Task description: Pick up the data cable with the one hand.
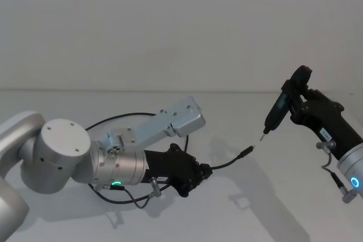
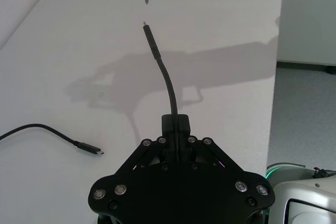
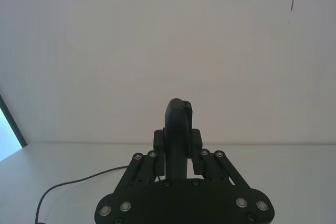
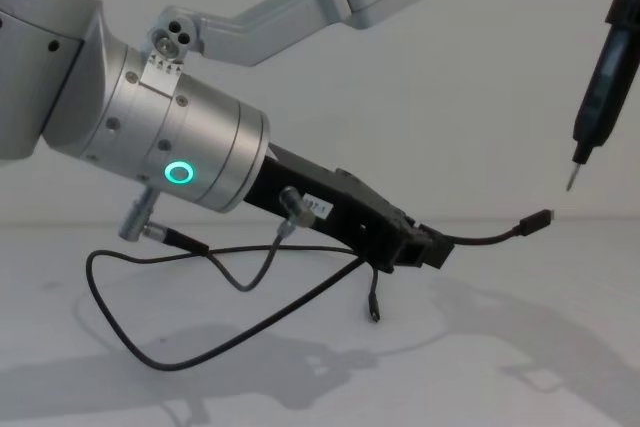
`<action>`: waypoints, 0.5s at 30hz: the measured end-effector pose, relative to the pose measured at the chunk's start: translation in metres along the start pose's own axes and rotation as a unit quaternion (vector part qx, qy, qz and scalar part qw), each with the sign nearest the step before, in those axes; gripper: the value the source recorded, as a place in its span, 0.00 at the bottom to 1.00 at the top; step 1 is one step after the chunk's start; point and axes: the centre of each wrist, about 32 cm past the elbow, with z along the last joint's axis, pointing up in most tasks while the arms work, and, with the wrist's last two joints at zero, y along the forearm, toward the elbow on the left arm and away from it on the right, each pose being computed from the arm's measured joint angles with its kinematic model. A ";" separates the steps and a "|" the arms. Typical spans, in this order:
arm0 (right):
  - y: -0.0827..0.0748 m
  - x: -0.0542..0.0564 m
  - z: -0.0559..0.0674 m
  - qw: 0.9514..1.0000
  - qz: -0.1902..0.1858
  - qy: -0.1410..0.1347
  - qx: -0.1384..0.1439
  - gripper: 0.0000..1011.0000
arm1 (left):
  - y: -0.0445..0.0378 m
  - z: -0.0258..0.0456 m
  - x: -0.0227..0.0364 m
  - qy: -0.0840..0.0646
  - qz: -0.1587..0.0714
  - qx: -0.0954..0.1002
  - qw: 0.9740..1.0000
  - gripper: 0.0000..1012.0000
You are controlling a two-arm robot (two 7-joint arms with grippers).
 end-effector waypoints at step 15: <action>0.003 0.001 -0.001 1.000 0.006 0.011 -0.011 0.28 | 0.0016 0.0004 0.0009 -0.003 -0.002 -0.002 1.000 0.04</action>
